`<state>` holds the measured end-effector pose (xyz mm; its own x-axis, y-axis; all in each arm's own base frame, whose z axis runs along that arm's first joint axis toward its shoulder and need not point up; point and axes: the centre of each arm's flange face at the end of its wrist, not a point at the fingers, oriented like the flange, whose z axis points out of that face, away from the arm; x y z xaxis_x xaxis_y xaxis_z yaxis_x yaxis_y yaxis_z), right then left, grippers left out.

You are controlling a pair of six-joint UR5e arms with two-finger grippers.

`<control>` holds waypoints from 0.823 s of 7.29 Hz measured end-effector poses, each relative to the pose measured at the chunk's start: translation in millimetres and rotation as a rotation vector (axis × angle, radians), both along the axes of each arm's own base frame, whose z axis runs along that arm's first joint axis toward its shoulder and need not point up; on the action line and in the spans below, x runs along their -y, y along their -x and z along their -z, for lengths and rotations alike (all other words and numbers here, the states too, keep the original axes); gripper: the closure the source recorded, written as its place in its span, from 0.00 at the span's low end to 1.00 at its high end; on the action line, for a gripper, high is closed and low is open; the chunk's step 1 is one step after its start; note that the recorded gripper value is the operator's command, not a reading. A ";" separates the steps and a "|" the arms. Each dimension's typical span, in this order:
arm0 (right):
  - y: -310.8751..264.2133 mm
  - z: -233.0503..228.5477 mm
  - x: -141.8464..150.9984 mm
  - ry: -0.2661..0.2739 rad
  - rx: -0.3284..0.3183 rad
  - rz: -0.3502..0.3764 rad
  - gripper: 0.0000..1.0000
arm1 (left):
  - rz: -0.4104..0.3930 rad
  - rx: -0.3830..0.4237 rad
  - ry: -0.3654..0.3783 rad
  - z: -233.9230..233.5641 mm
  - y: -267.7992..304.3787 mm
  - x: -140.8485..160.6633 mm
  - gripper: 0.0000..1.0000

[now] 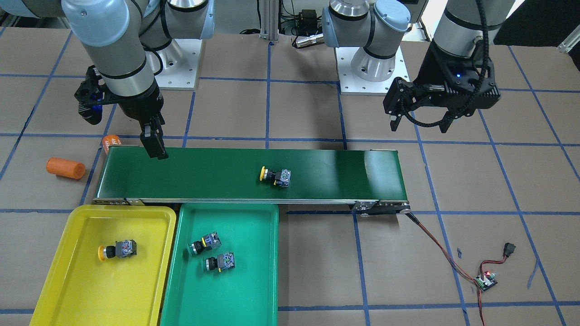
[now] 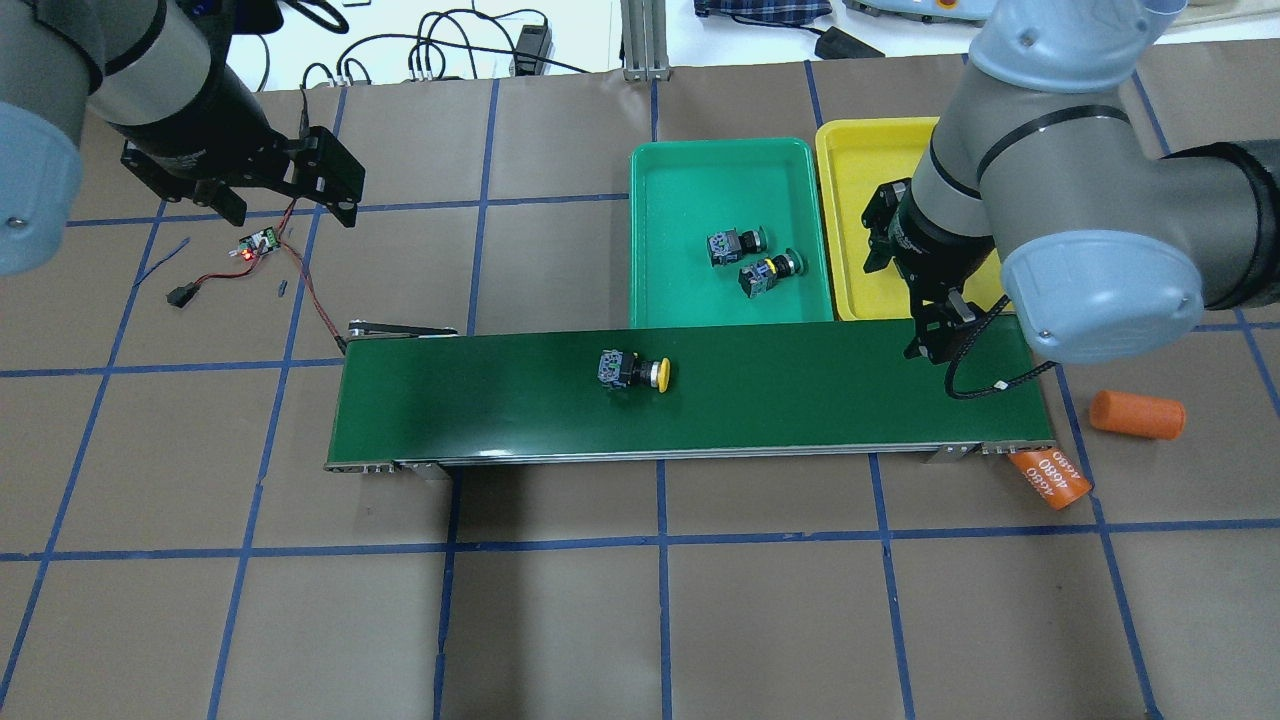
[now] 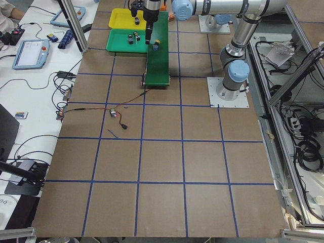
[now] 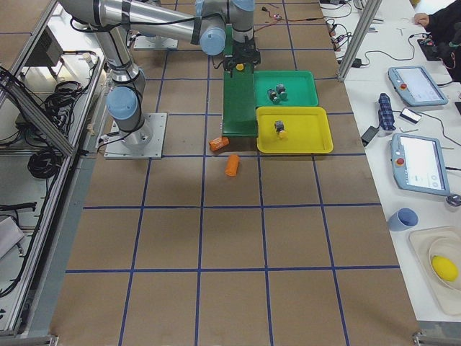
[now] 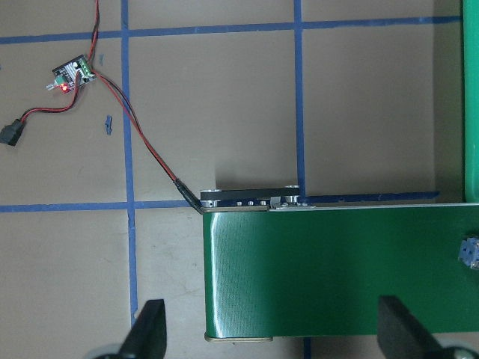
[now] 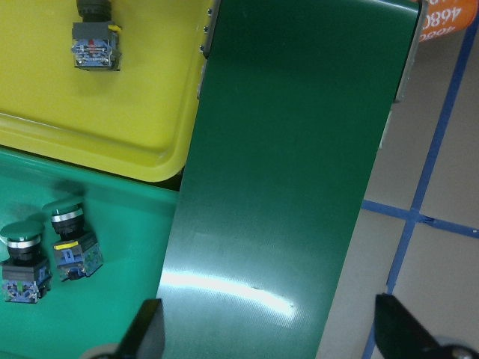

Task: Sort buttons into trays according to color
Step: 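Move the right gripper back over the belt and lower toward the second switch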

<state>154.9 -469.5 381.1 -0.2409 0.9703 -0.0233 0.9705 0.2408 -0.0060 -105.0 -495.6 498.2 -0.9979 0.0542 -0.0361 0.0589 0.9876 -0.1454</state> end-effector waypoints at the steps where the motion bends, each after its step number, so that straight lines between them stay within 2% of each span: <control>1: -7.9 5.9 -3.3 -0.009 0.001 0.018 0.00 | 0.006 0.001 0.001 0.1 6.1 -1.9 0.00; 4: -31.4 28.9 -8.4 -0.030 0.002 0.075 0.00 | 0.014 -0.003 -0.005 2.8 9.5 -1.9 0.00; 6: -42.6 30.3 -0.4 0.037 0.015 0.098 0.00 | 0.021 -0.005 -0.022 11.0 10.9 -0.8 0.00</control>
